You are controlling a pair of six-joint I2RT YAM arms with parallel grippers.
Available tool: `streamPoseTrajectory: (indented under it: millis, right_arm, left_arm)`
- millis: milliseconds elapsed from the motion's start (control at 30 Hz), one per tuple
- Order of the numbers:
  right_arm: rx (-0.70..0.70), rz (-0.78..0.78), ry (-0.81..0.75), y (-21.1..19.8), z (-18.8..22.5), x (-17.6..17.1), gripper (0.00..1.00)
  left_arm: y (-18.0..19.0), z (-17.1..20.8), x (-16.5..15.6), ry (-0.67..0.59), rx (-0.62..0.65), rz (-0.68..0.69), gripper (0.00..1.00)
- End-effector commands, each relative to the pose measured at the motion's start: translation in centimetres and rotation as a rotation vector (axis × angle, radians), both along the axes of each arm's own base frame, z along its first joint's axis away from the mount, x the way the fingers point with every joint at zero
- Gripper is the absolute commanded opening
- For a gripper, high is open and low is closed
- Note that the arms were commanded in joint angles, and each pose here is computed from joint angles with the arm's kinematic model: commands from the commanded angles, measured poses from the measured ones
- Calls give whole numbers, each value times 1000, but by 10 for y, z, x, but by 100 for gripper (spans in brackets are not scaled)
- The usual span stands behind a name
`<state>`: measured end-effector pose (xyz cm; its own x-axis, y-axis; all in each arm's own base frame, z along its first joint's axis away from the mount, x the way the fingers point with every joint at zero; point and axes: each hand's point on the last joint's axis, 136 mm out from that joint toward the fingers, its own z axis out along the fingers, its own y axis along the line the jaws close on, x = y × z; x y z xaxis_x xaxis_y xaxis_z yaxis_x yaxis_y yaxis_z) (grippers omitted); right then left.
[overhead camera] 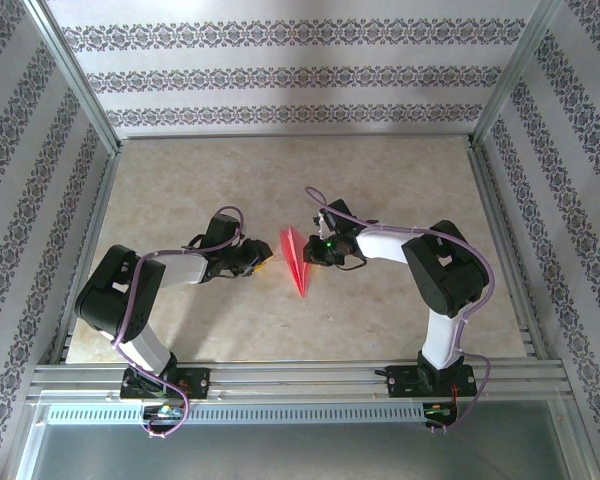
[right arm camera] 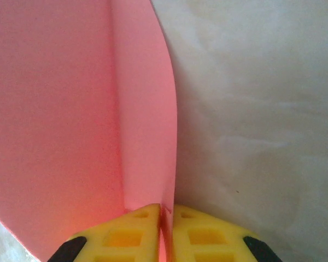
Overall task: Fold a paper plane with a square sheet of paper (pick it up from the middle)
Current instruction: Move the paper plane to the top-center of the table.
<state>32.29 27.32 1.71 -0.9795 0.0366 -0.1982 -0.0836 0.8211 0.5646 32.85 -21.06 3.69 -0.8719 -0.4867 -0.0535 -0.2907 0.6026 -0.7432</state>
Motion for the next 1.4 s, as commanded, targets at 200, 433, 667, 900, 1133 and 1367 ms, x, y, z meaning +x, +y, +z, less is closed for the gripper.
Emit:
streamPoseTrajectory:
  millis: [200,433,667,900,1133,1367]
  right_arm:
    - [-5,-20,5,-5,-2,1,14]
    - [-9,-21,12,-6,-4,0,14]
    - [-13,-25,16,-7,-6,-1,14]
    - [-15,-27,17,-8,-6,-2,14]
    - [13,-46,3,-7,4,3,14]
    - [66,-81,-60,-5,32,11,12]
  left_arm:
    - [-30,18,7,-62,-92,-78,41]
    - [-13,32,10,-145,-62,14,43]
    - [-38,36,15,-143,-137,-65,50]
    - [-53,19,15,-77,-117,-129,39]
    - [-41,12,16,-63,-30,-94,15]
    - [-25,23,18,-110,21,-27,3]
